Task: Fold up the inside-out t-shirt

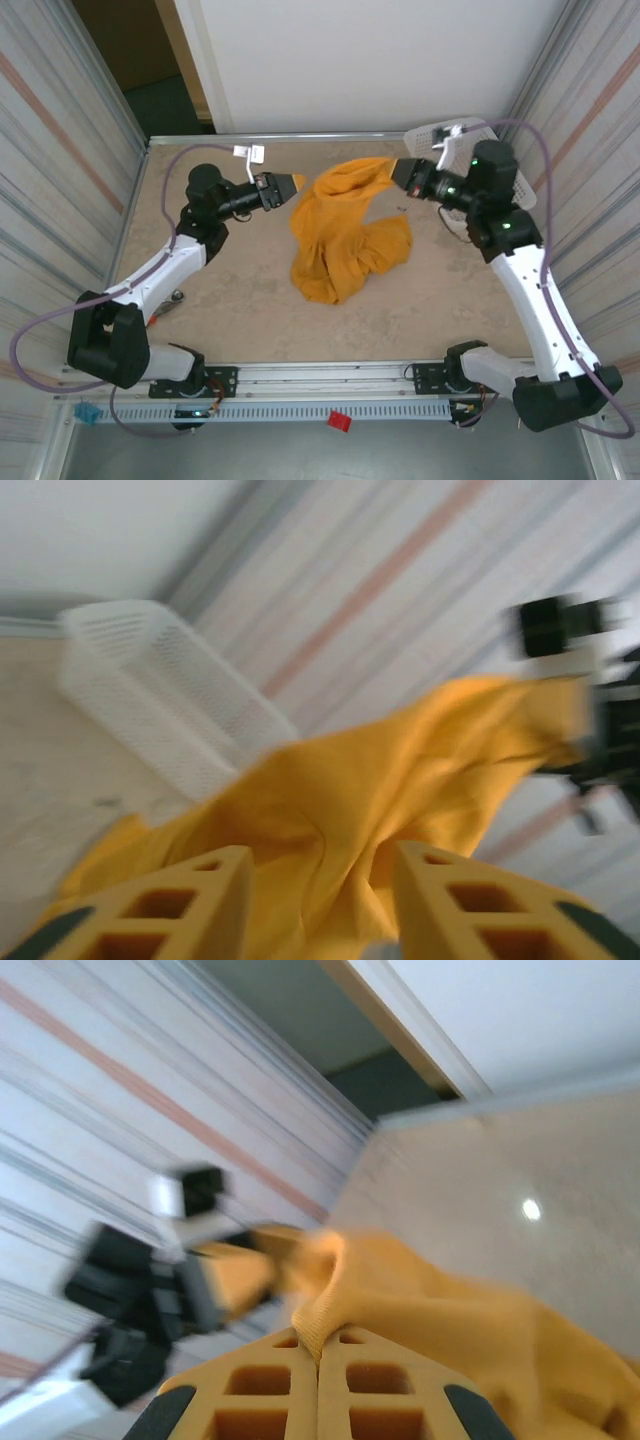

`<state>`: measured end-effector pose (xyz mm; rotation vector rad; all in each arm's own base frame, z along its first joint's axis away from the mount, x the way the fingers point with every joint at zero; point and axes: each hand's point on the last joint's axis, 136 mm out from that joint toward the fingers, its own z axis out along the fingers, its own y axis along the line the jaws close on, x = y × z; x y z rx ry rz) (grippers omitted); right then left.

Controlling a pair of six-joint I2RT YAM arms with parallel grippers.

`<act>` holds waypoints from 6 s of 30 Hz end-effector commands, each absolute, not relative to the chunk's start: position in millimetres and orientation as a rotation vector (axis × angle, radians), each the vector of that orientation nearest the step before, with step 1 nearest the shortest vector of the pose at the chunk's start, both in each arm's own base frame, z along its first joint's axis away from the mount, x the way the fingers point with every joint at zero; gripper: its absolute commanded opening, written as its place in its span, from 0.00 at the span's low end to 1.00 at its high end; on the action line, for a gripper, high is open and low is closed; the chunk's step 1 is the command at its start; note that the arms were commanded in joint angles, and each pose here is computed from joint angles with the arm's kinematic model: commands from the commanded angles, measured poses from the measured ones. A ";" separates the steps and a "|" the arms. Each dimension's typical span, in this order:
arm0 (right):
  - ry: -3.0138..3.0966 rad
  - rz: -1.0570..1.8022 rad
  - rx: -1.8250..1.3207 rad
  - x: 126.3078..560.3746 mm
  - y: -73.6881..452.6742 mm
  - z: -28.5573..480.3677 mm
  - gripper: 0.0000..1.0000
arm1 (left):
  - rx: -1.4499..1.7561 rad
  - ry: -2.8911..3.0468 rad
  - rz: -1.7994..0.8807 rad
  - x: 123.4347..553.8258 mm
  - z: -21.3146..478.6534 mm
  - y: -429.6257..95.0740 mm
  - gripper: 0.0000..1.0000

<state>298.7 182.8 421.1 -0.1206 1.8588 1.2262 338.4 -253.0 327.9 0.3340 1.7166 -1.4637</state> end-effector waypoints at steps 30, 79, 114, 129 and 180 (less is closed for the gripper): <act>1.802 1.590 -0.476 268.1 249.2 438.9 0.00 | 0.777 1.694 -1.066 297.7 360.7 -324.5 0.62; 2.074 1.205 -0.235 288.1 260.2 342.7 0.41 | 0.666 1.548 -1.653 292.8 419.7 -302.2 0.00; 1.767 1.471 -0.447 280.8 242.0 392.4 0.00 | 0.665 1.751 -0.594 295.1 358.4 -271.8 0.63; 1.809 1.493 -0.480 275.3 246.5 380.6 0.00 | 0.851 1.756 -0.655 314.6 338.6 -320.2 0.48; 2.057 1.110 -0.377 330.3 288.7 330.2 0.00 | 0.010 1.803 -1.673 358.0 408.5 -253.8 0.00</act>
